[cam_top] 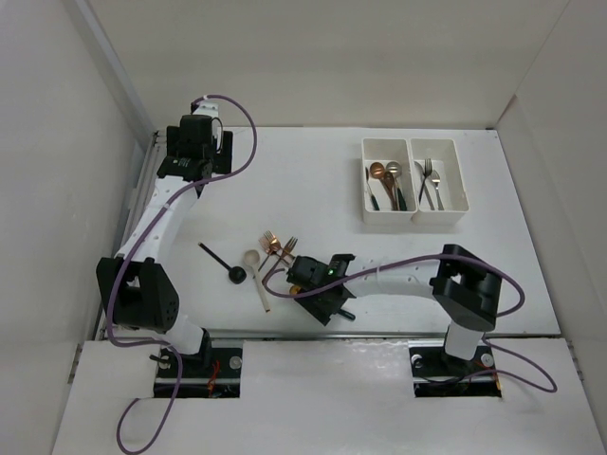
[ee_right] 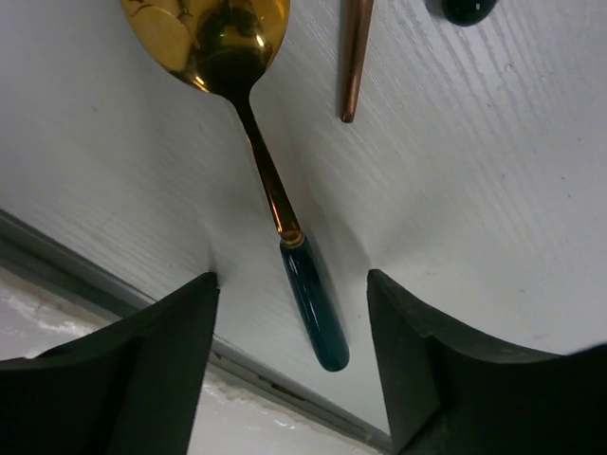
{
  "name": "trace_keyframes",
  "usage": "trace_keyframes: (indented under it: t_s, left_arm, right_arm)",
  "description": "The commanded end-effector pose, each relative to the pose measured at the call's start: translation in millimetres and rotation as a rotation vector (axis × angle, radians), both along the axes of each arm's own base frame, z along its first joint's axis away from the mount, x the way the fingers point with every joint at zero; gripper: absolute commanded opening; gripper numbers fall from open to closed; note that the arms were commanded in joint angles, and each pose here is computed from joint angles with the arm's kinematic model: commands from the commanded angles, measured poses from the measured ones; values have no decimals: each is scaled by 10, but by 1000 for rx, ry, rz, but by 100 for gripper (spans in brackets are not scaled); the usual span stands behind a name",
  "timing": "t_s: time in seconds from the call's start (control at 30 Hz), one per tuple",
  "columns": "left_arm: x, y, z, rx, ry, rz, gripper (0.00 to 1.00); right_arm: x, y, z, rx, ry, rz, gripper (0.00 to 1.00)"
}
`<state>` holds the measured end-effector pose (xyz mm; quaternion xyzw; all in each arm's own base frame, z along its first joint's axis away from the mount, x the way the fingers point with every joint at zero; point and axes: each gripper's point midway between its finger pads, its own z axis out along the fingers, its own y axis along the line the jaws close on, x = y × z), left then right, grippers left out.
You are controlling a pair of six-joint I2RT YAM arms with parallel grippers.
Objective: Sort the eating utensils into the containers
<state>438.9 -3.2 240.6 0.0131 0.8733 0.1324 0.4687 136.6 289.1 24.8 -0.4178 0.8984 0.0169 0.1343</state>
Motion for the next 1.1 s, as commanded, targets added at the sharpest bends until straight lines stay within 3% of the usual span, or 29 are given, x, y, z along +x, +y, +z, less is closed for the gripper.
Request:
trace_keyframes:
  t_s: [0.0, 0.2, 0.23, 0.27, 0.3, 0.5, 0.57, 0.73, 0.87, 1.07]
  left_arm:
    - [-45, 2, 179, -20, -63, 3, 100]
    - [-40, -33, 172, -37, -63, -8, 100]
    - [-40, -33, 172, -37, -63, -8, 100]
    - [-40, -33, 172, -37, -63, -8, 100]
    - [-40, -33, 172, -37, -63, -8, 100]
    - [-42, -17, 175, -32, -64, -1, 100]
    - [-42, -17, 175, -32, -64, -1, 100]
    - [-45, -1, 178, -28, -65, 7, 100]
    - [-50, 26, 183, -40, -73, 41, 100]
    - [-48, -29, 89, -179, -70, 62, 100]
  right_arm:
    - [1, 89, -152, 16, 19, -33, 67]
    - [-15, 34, -378, -26, 31, -65, 44]
    - [-12, 40, -414, -28, 31, -65, 19]
    - [3, 34, -414, -32, 23, -67, 5]
    - [4, -3, -433, -42, 18, -78, 0]
    - [59, 55, -262, -22, -6, -50, 0]
    - [167, 137, -6, 1, -56, -35, 0]
    - [464, 496, 1018, 218, -238, 38, 0]
    - [972, 576, 1690, 331, -370, -60, 0]
    - [2417, -361, 2244, 340, -592, -500, 0]
